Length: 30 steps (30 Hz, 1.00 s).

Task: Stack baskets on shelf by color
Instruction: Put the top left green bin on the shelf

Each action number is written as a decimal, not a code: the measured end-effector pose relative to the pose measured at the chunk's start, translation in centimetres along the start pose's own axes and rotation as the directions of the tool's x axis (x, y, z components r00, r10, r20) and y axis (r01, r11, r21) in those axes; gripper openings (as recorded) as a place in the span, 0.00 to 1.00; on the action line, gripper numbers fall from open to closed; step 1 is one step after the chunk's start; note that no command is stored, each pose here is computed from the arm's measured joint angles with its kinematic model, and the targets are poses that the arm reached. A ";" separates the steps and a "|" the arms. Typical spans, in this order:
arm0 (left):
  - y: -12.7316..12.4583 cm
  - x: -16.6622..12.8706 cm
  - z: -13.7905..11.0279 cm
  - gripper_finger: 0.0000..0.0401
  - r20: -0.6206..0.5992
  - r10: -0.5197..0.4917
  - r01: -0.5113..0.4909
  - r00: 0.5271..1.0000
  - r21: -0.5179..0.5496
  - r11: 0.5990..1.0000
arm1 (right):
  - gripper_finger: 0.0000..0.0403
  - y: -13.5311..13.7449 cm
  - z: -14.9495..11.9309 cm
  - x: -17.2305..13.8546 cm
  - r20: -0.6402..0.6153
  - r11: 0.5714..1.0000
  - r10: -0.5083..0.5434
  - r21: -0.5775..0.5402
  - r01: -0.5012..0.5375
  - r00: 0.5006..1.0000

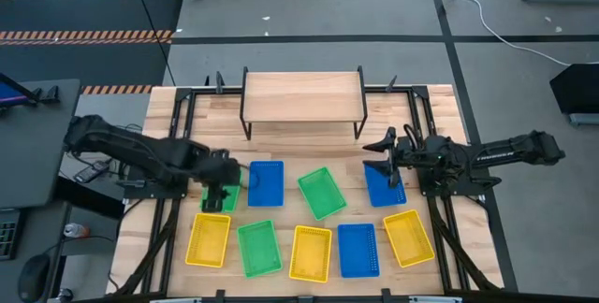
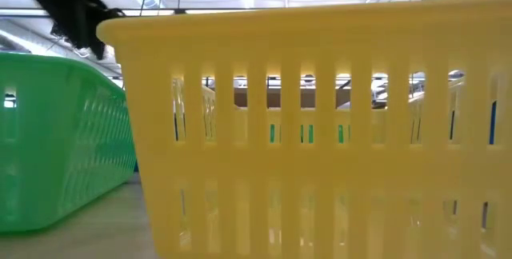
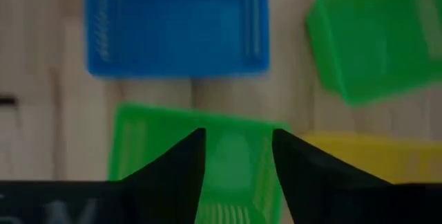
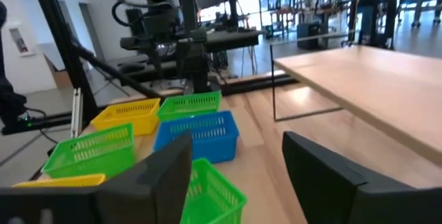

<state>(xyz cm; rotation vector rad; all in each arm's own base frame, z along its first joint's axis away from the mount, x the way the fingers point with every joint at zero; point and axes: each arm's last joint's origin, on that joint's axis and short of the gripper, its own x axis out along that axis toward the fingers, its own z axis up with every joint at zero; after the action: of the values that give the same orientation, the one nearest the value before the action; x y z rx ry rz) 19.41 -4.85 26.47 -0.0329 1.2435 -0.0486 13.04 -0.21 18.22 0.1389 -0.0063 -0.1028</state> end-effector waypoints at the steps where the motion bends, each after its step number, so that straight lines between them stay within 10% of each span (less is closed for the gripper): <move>1: -0.3 0.3 0.0 0.48 -0.037 0.004 -0.004 0.999 -0.012 1.000 | 0.60 0.0 -0.1 0.0 -0.006 1.000 0.002 -0.001 -0.002 1.000; 12: -2.8 3.2 -0.3 0.65 -0.252 -0.002 -0.005 0.968 -0.028 1.000 | 0.66 0.0 -0.3 0.2 -0.026 1.000 0.002 0.019 -0.001 1.000; 30: -4.2 8.9 0.1 0.58 -0.430 0.150 -0.101 0.890 0.136 0.986 | 0.66 1.1 -1.8 0.8 -0.159 0.989 0.092 0.130 -0.072 0.983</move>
<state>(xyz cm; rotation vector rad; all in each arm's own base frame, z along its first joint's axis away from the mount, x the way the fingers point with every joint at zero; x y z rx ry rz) 22.29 -9.49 18.36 0.1640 1.6930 -0.0116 13.94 1.02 16.57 0.2711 0.1470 -0.0082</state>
